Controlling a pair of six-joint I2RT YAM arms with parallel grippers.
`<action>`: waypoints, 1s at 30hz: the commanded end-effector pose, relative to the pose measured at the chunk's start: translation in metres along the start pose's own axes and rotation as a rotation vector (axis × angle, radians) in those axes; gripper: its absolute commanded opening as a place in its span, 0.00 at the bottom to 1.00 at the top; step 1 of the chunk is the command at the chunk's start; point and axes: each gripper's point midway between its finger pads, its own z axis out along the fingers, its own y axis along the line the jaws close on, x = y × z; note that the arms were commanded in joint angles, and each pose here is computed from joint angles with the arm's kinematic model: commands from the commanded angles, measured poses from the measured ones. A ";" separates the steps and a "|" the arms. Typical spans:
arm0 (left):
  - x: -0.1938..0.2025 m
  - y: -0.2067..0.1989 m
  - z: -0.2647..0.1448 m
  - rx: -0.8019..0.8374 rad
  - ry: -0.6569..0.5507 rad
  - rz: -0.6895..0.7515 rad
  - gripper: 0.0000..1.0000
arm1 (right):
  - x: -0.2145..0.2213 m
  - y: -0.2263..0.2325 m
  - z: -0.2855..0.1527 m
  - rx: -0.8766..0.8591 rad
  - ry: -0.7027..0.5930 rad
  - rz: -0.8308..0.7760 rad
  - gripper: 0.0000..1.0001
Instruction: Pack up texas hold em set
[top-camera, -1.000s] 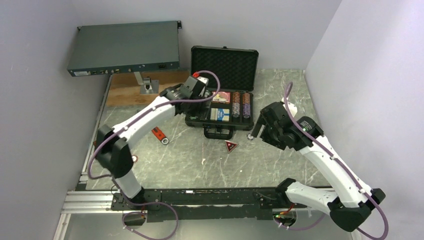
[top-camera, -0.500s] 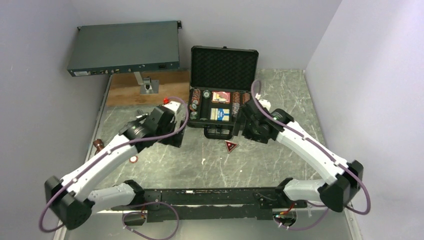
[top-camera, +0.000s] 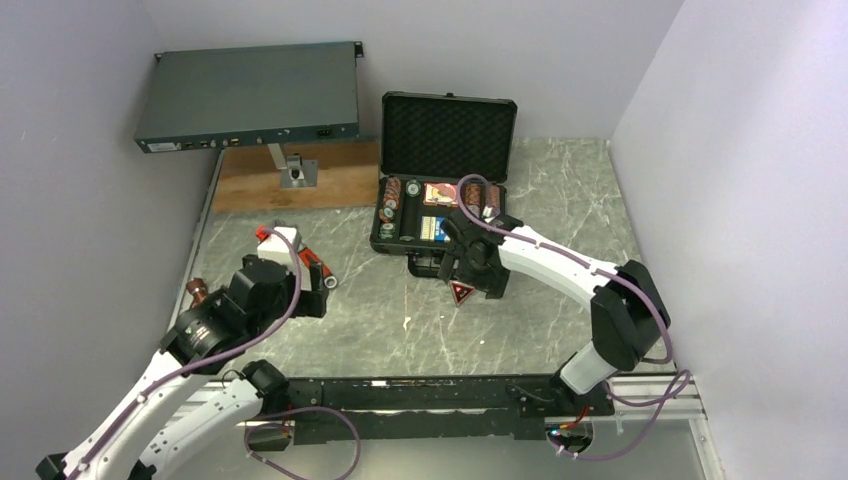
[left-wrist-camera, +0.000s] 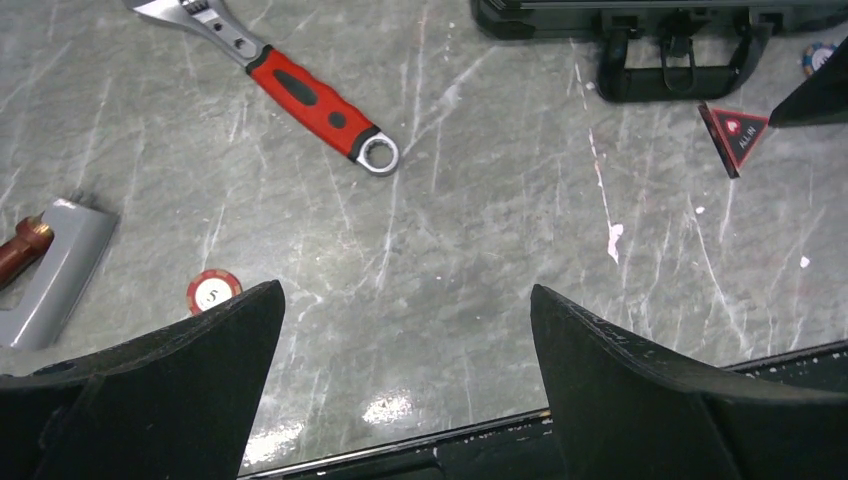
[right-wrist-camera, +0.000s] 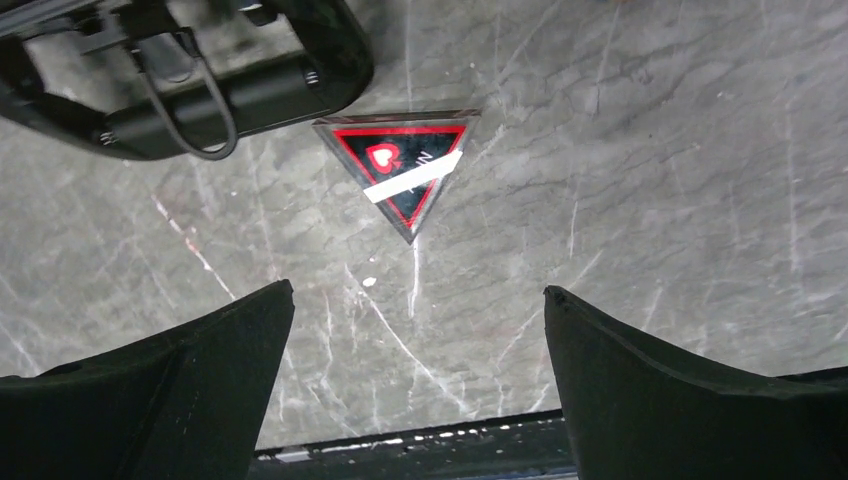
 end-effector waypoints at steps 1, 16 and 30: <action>0.003 0.018 -0.001 -0.084 -0.061 -0.082 1.00 | 0.012 0.004 0.020 0.009 0.032 0.139 0.97; 0.003 0.022 -0.002 -0.063 -0.136 -0.082 1.00 | 0.011 0.008 0.074 0.001 0.074 0.270 0.94; 0.004 0.021 0.000 -0.061 -0.129 -0.077 1.00 | -0.004 0.007 0.099 0.113 0.047 0.074 0.62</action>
